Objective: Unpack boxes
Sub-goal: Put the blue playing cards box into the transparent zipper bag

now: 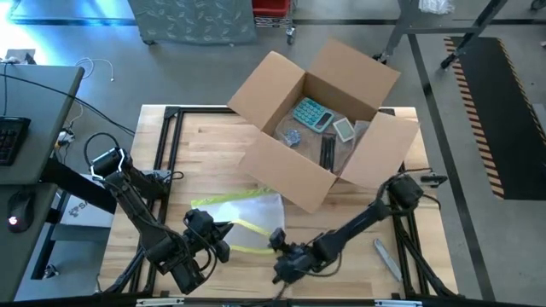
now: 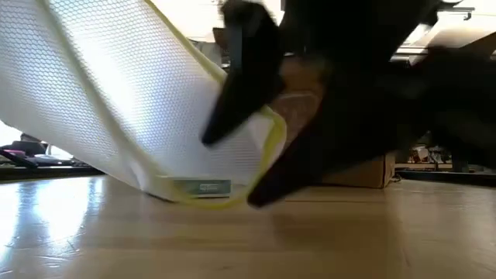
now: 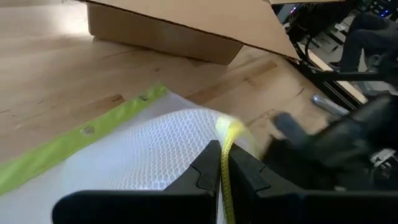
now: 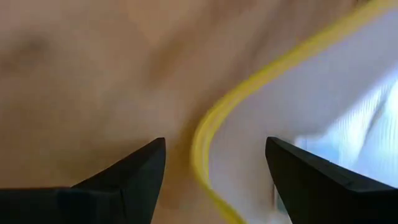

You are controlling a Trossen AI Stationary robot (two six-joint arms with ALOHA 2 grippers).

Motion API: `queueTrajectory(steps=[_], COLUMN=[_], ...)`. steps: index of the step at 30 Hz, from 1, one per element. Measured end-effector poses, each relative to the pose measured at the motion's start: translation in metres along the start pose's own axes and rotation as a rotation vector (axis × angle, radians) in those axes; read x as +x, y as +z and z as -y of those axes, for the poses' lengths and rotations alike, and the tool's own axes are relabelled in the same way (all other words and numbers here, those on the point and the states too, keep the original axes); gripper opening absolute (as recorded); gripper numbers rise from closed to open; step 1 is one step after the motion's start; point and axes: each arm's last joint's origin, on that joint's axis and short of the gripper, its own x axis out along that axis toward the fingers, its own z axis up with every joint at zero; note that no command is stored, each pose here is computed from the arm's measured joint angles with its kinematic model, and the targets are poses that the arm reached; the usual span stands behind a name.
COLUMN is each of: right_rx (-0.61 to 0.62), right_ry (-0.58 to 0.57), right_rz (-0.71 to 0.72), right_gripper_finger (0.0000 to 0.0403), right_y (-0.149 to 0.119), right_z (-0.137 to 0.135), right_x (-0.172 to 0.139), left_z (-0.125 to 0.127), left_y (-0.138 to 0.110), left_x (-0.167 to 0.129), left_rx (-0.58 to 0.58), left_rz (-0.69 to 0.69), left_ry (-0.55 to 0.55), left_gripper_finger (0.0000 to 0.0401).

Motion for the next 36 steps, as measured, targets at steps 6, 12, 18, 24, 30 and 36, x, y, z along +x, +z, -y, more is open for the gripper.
queueTrajectory(steps=[6,12,18,24,30,36], right_rx=[0.032,0.043,0.067,0.171,0.179,0.237], right_ry=[-0.126,-0.185,-0.265,-0.21,-0.193,-0.208], right_rz=[-0.203,-0.272,-0.318,-0.232,-0.189,0.002], right_gripper_finger=[0.0261,0.0253,0.019,0.0042,0.0003,0.0], right_y=[-0.018,-0.029,-0.041,-0.042,-0.03,-0.005], right_z=[0.006,0.022,0.05,0.064,0.057,0.074], right_x=[-0.002,0.005,0.017,0.025,0.005,-0.073], left_z=[-0.001,-0.001,0.006,0.01,0.007,-0.004], left_y=[-0.002,-0.004,-0.007,-0.008,-0.005,0.022], left_x=[-0.002,-0.002,-0.003,-0.003,-0.008,-0.022], left_rx=[0.021,0.019,0.025,0.046,0.06,0.07], left_rz=[-0.052,-0.108,-0.144,-0.149,-0.147,-0.083], left_ry=[0.01,0.024,-0.019,-0.048,-0.053,-0.076], left_gripper_finger=[0.0,0.0,0.0,0.0,0.0,0.0])
